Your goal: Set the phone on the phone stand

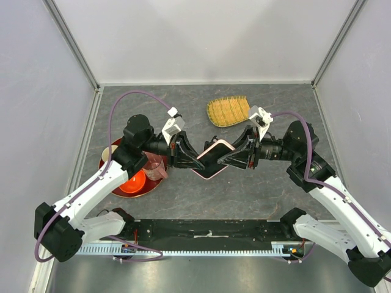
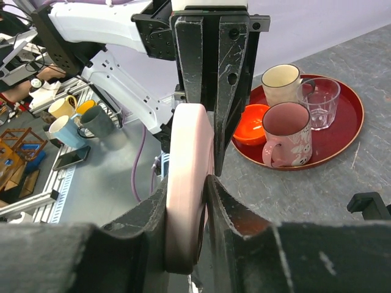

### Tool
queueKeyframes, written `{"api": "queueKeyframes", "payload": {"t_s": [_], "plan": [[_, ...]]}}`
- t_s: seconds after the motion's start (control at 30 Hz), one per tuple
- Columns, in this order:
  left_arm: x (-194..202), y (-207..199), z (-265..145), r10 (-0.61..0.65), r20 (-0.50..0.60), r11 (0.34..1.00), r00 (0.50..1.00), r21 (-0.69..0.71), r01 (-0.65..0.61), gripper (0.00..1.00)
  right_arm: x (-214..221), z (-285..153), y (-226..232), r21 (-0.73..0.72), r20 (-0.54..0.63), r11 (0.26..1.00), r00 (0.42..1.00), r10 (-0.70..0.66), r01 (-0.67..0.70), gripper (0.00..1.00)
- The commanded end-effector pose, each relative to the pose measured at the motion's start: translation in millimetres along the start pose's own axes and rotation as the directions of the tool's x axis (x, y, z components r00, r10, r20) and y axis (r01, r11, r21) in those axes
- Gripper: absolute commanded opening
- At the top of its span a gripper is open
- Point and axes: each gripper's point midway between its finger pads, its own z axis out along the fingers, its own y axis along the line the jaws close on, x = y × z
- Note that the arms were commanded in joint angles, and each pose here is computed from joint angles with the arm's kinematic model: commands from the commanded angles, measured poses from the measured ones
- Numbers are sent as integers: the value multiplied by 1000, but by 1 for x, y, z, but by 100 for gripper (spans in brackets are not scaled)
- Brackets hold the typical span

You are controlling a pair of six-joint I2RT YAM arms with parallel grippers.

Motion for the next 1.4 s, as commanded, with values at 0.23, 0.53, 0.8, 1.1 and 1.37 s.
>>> {"api": "queueKeyframes", "payload": {"t_s": [0.23,0.53,0.8,1.1,1.37], "plan": [[-14,-2,2,46,24,999,999,4,-46,2,-16,6,2,-31,40,999,999,-31,32,0],[-25,92,-36,61,113,794,992,-607,20,74,-50,-86,-80,720,187,694,962,-202,6,0],[7,121,-31,-22,53,705,998,-707,54,63,-52,-102,-82,760,243,649,944,-224,-42,0],[-14,64,-12,105,50,867,993,-494,-67,87,-35,-38,-27,377,95,918,980,-174,126,0],[6,13,23,-49,-15,998,999,-42,48,90,-62,-27,4,225,219,965,959,-182,131,0]]}}
